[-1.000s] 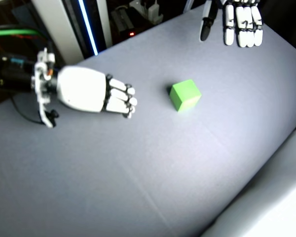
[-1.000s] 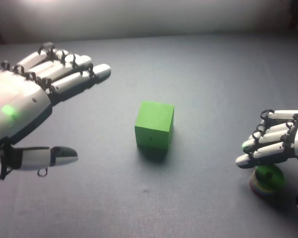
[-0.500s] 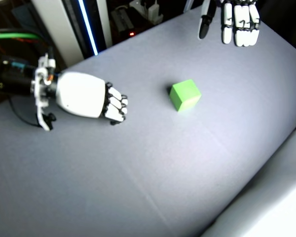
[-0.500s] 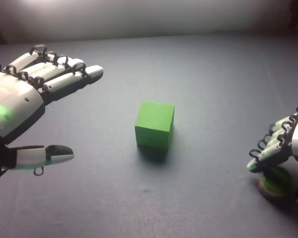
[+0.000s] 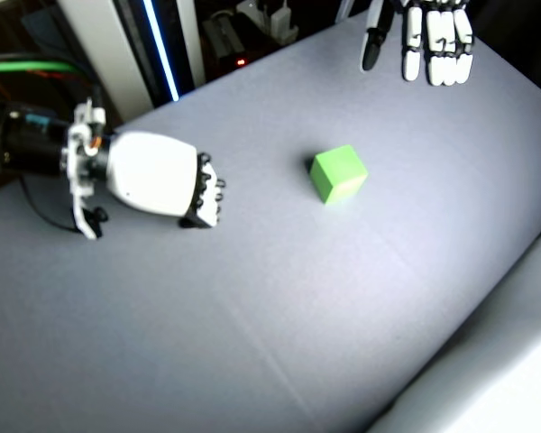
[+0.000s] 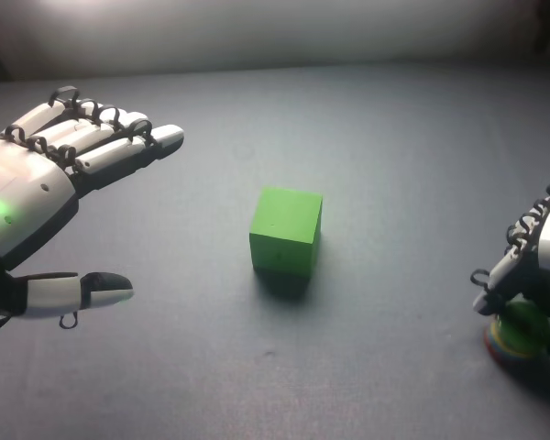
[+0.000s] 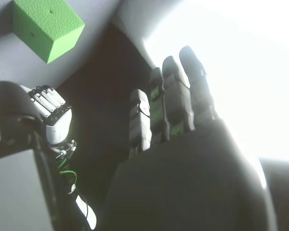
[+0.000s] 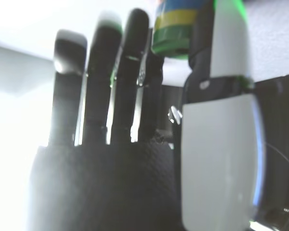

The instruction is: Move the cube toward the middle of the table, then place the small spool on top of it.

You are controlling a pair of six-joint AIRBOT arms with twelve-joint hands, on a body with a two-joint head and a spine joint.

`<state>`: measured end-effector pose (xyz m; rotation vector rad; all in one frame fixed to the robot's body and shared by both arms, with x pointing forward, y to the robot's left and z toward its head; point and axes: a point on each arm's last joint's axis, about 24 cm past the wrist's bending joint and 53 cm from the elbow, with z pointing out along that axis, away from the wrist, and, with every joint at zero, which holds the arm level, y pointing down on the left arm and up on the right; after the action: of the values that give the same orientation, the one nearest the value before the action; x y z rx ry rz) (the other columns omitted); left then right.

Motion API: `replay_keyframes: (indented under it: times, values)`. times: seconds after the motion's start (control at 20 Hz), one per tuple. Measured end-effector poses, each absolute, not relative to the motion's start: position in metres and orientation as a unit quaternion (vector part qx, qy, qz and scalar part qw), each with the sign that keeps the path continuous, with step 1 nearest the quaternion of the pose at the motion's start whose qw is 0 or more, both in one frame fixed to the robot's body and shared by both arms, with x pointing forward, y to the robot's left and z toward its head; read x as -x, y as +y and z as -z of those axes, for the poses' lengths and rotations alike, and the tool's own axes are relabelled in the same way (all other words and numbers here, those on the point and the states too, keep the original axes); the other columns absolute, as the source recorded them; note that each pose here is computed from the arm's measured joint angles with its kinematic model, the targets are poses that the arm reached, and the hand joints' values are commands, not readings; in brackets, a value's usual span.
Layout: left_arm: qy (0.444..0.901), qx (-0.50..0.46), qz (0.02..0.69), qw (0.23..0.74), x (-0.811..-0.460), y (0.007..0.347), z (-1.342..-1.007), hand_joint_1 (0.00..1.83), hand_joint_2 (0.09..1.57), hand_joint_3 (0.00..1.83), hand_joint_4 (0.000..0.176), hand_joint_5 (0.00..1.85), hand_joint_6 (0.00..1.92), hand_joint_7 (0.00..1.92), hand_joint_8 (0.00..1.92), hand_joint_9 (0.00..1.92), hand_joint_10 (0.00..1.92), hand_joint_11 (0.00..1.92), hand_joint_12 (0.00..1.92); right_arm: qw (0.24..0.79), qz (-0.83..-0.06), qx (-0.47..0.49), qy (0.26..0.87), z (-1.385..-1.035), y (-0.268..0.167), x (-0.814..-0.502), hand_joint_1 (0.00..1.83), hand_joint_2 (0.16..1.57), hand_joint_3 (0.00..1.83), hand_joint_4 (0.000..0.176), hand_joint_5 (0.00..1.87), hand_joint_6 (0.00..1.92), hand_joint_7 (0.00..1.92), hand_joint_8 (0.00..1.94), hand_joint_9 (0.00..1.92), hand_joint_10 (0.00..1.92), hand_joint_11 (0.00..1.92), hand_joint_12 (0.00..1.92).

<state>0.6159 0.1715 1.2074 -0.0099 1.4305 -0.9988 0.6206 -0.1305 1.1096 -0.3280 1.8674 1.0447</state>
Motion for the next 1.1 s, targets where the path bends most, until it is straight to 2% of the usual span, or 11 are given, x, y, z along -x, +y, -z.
replay_keyframes:
  times: [0.15,0.2,0.3,0.35,0.55,0.65,0.7,0.8,0.9,1.0,1.1]
  values:
    - [0.630,0.006,0.437,0.642,-0.616,0.173,-1.206,0.92,0.93,0.00,0.143,0.15,0.00,0.21,0.00,0.22,0.01,0.00,0.59,0.482,-0.441,0.116,0.748,-1.121,-0.130,-0.629,1.26,1.04,0.00,0.000,1.15,0.60,1.16,0.82,1.00,0.93,0.69,1.63]
    - [0.631,0.008,0.436,0.642,-0.616,0.174,-1.205,0.91,0.93,0.00,0.135,0.15,0.00,0.21,0.00,0.24,0.01,0.00,0.64,0.487,-0.447,0.113,0.742,-1.126,-0.128,-0.632,1.27,1.07,0.00,0.000,1.16,0.44,1.07,1.09,1.01,1.65,0.96,1.86]
    - [0.632,0.008,0.435,0.641,-0.616,0.174,-1.204,0.89,0.93,0.00,0.130,0.16,0.00,0.21,0.00,0.25,0.01,0.00,0.65,0.498,-0.460,0.107,0.728,-1.138,-0.123,-0.638,1.21,1.03,0.00,0.000,1.20,0.54,1.01,1.29,1.08,1.87,1.14,1.91]
    - [0.633,0.008,0.435,0.641,-0.616,0.174,-1.203,0.90,0.92,0.00,0.113,0.18,0.01,0.21,0.00,0.24,0.00,0.00,0.65,0.505,-0.467,0.105,0.718,-1.147,-0.118,-0.642,1.25,1.04,0.00,0.000,1.10,0.72,1.22,0.67,1.01,0.94,0.77,1.50]
    - [0.632,0.010,0.435,0.642,-0.616,0.175,-1.204,0.93,0.92,0.00,0.131,0.21,0.00,0.22,0.00,0.20,0.00,0.00,0.58,0.518,-0.486,0.105,0.696,-1.163,-0.106,-0.648,1.25,1.06,0.00,0.000,1.07,0.72,1.17,0.77,0.99,0.74,0.63,1.48]
    - [0.634,0.014,0.432,0.641,-0.617,0.177,-1.201,0.94,0.93,0.00,0.112,0.23,0.01,0.22,0.00,0.18,0.00,0.00,0.50,0.523,-0.485,0.109,0.693,-1.166,-0.101,-0.654,1.26,1.04,0.00,0.000,1.19,0.50,1.16,0.81,1.01,0.61,0.57,1.35]
    - [0.634,0.014,0.433,0.641,-0.617,0.177,-1.201,0.90,0.93,0.00,0.124,0.22,0.00,0.22,0.00,0.17,0.00,0.00,0.47,0.526,-0.486,0.109,0.689,-1.170,-0.100,-0.656,1.26,1.07,0.00,0.000,1.18,0.71,1.00,0.87,0.84,0.38,0.32,1.28]
    - [0.633,0.010,0.433,0.641,-0.616,0.176,-1.201,0.88,0.93,0.00,0.105,0.24,0.00,0.23,0.00,0.18,0.00,0.00,0.46,0.537,-0.496,0.105,0.675,-1.183,-0.093,-0.665,1.19,1.05,0.00,0.000,1.15,0.68,1.00,1.28,0.82,1.62,0.60,1.88]
    - [0.635,0.015,0.430,0.641,-0.616,0.180,-1.199,0.88,0.93,0.00,0.091,0.24,0.00,0.22,0.00,0.17,0.00,0.00,0.44,0.542,-0.509,0.104,0.660,-1.193,-0.080,-0.670,1.24,1.12,0.01,0.000,1.12,0.82,0.83,1.11,0.59,0.79,0.17,1.53]
    - [0.638,0.023,0.429,0.640,-0.616,0.182,-1.196,0.87,0.92,0.00,0.085,0.24,0.00,0.22,0.00,0.19,0.00,0.00,0.54,0.544,-0.516,0.109,0.653,-1.198,-0.070,-0.672,1.24,1.06,0.00,0.014,1.07,0.90,1.16,0.63,0.99,0.33,0.46,1.14]
    - [0.641,0.024,0.426,0.638,-0.615,0.184,-1.193,0.87,0.92,0.00,0.087,0.24,0.00,0.20,0.00,0.17,0.00,0.00,0.51,0.553,-0.523,0.110,0.639,-1.210,-0.062,-0.679,1.25,1.04,0.00,0.033,1.11,0.77,1.22,0.58,1.14,0.13,0.54,1.14]
